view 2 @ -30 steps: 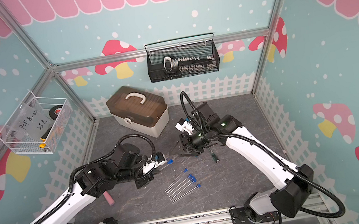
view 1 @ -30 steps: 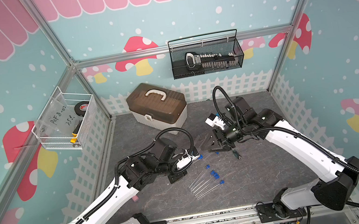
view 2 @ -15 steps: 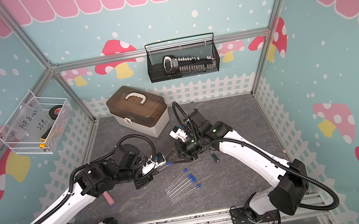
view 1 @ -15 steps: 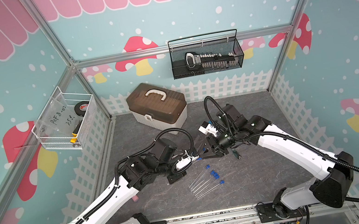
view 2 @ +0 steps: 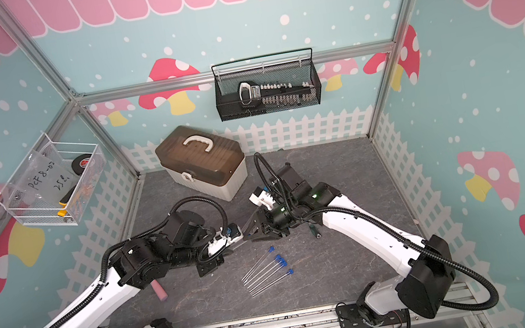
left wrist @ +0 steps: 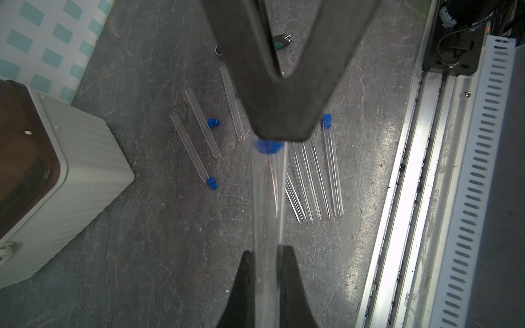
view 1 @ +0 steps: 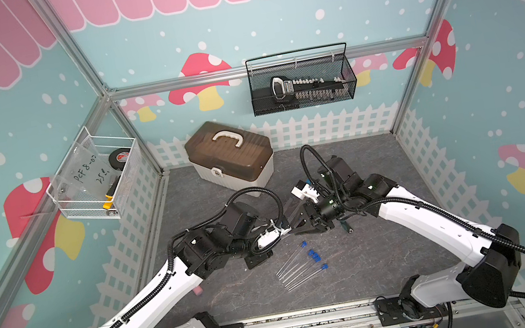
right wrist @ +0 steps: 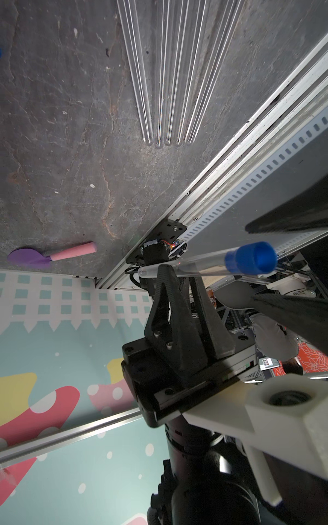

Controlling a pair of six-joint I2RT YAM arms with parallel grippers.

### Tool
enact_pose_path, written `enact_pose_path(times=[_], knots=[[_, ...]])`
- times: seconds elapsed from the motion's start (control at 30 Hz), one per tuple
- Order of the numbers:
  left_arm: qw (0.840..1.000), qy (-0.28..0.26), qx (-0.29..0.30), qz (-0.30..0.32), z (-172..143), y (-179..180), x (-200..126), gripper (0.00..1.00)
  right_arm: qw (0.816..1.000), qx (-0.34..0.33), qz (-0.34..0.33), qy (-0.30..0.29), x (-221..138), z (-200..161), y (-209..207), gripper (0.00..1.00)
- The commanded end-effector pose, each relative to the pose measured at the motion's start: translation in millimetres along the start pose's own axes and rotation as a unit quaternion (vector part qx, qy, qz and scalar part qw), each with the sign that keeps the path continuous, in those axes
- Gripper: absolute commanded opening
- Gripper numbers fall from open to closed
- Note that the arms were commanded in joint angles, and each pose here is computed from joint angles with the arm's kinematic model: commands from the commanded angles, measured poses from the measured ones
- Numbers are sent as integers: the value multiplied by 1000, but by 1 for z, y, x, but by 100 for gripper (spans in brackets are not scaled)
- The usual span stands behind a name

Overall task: Remove stoppers from test tubes
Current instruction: Open the stopper on the test tube.

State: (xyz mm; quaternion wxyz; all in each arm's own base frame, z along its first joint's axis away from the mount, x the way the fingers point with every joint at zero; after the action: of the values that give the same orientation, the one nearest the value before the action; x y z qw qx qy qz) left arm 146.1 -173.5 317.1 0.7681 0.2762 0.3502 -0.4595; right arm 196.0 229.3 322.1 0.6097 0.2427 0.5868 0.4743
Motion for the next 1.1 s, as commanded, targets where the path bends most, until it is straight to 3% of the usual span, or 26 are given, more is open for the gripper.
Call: enact_pose_path(times=[0.0, 0.23, 0.63, 0.77, 0.9, 1.07], knots=[[1000, -24, 18, -4, 9, -1, -8, 0, 1000, -6, 18, -8, -1, -1, 4, 36], [1000, -25, 18, -4, 9, -1, -9, 0, 1000, -3, 25, -9, 1, -1, 3, 33], [1000, -22, 19, -9, 9, -1, -6, 0, 1000, -3, 28, -7, 3, -2, 0, 5], [1000, -18, 17, -9, 6, -2, -5, 0, 1000, -6, 24, -13, 2, -2, -2, 0], [1000, -18, 13, -15, 5, -3, -5, 0, 998, -16, 3, -59, -10, -1, -5, 0], [999, -15, 2, -36, 2, -6, 0, 0, 985, -13, -57, -161, -42, -3, -13, 0]])
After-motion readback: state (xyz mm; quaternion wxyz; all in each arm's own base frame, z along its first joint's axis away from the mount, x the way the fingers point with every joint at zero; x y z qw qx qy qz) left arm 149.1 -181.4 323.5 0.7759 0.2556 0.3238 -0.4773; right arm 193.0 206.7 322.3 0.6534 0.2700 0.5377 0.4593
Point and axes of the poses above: each gripper's point midway between its finger pads, its own x axis out along the fingers, its own y axis along the line the jaws close on, z = x × y, the point moved 10 cm from there along -x, back along the fingers, and after that the axes turned 8 degrees about -x, right-handed, at the moved point
